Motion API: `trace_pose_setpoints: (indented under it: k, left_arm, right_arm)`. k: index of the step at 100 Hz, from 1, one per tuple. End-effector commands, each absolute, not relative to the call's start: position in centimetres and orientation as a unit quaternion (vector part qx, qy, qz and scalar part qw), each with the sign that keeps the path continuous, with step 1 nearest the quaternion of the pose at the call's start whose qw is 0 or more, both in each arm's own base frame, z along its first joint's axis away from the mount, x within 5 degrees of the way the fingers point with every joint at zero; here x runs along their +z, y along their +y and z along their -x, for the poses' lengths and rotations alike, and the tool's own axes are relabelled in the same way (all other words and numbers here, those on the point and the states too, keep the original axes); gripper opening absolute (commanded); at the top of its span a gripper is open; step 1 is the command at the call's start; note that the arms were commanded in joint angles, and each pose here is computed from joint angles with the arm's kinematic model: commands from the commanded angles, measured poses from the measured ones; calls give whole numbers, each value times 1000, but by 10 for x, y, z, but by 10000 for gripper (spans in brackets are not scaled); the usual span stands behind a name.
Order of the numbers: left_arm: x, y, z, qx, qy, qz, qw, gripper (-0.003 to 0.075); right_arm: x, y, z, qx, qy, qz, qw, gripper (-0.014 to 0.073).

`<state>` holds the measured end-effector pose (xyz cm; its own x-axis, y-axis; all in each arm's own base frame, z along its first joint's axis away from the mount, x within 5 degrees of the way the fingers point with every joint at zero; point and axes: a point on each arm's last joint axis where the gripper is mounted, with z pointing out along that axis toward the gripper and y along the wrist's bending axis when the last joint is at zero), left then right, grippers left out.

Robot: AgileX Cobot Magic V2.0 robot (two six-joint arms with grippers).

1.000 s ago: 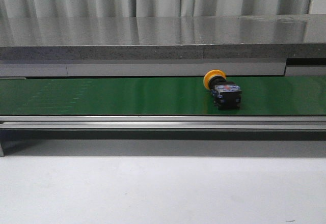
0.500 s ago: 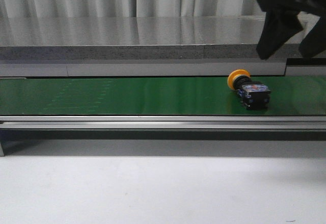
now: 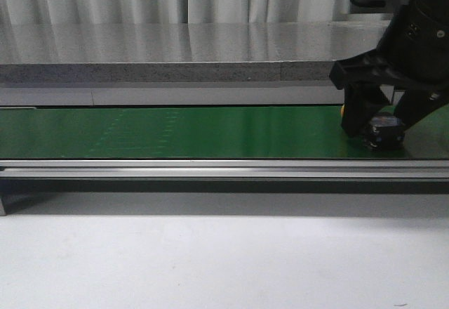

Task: Move button from left to right
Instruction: 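Lift the button with the right gripper and carry it over the green tray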

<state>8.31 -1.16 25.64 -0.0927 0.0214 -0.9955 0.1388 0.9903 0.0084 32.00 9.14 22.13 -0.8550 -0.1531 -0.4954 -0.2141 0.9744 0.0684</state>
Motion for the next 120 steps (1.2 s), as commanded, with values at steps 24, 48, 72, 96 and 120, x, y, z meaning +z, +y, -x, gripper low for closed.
trace_pose_setpoints:
  k: [24,48,72,96,120]
  left_arm:
    - [273,-12,-84,-50,703,-49,708,5]
    - [273,-12,-84,-50,703,-49,708,5]
    - [273,-12,-84,-50,703,-49,708,5]
    - [273,-12,-84,-50,703,-49,708,5]
    - [273,-12,-84,-50,703,-49,708,5]
  right_arm:
    - [241,91,-322,59,953,101,280,181]
    - [266,73,-314,51,946,84,310,179]
    - [305,3,-297,-19,935,17,354,179]
    - [310,-72,-282,-103,933,-71,337,179]
    - [310,-119,-278,-152,913,-119,359,179]
